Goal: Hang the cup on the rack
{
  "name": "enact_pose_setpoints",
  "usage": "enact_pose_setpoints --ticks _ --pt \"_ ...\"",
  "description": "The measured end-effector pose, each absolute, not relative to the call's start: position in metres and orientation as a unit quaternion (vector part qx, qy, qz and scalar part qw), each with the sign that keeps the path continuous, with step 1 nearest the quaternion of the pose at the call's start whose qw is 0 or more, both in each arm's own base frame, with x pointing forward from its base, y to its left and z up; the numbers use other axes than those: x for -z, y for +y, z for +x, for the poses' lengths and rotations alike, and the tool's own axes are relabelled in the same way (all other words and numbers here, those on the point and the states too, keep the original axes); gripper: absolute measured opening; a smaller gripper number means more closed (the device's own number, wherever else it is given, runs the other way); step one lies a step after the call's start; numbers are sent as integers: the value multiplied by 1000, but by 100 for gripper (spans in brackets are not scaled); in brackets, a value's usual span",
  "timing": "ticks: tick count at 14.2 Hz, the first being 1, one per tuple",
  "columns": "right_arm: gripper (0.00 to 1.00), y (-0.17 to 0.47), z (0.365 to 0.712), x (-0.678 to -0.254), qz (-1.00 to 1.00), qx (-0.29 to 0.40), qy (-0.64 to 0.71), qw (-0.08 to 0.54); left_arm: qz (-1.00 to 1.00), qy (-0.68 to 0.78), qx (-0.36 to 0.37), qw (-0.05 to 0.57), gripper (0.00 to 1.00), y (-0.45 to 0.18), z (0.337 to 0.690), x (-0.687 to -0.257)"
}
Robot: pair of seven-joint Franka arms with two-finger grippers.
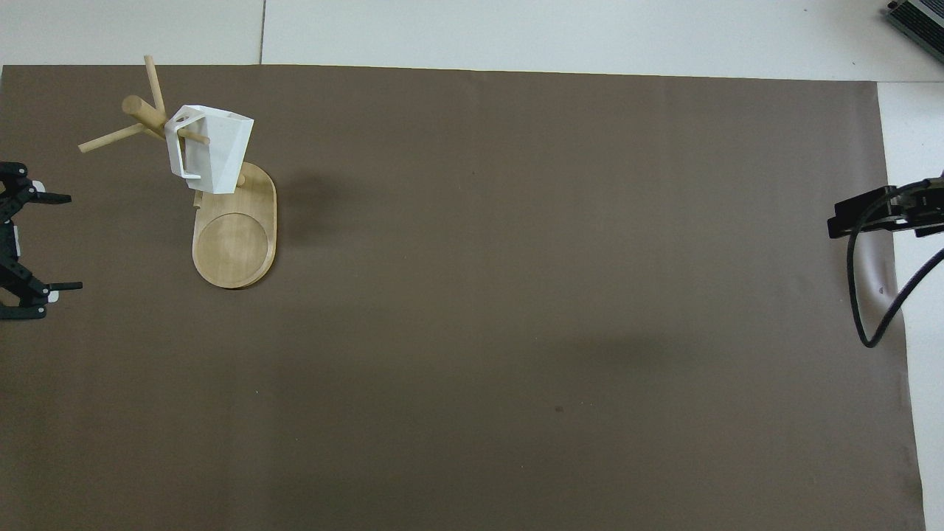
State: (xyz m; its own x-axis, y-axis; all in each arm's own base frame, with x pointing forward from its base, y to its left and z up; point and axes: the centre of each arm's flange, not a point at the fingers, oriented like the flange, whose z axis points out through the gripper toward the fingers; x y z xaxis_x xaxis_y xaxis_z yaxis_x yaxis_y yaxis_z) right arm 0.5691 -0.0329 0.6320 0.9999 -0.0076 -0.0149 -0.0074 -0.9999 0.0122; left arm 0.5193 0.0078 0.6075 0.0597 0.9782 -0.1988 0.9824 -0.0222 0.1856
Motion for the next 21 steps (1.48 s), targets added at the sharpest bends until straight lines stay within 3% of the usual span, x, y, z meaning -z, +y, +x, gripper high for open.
enact_pose_setpoints --ticks 6,14,21 --pt "100 -36 569 -631 1000 8 -6 6 882 461 -42 88 100 8 516 -618" --pt "100 -37 566 -634 1000 6 -8 6 991 134 -15 24 100 4 504 -615" --pt "100 -44 563 -636 1000 4 -14 7 1000 11 -7 20 100 -21 501 -614"
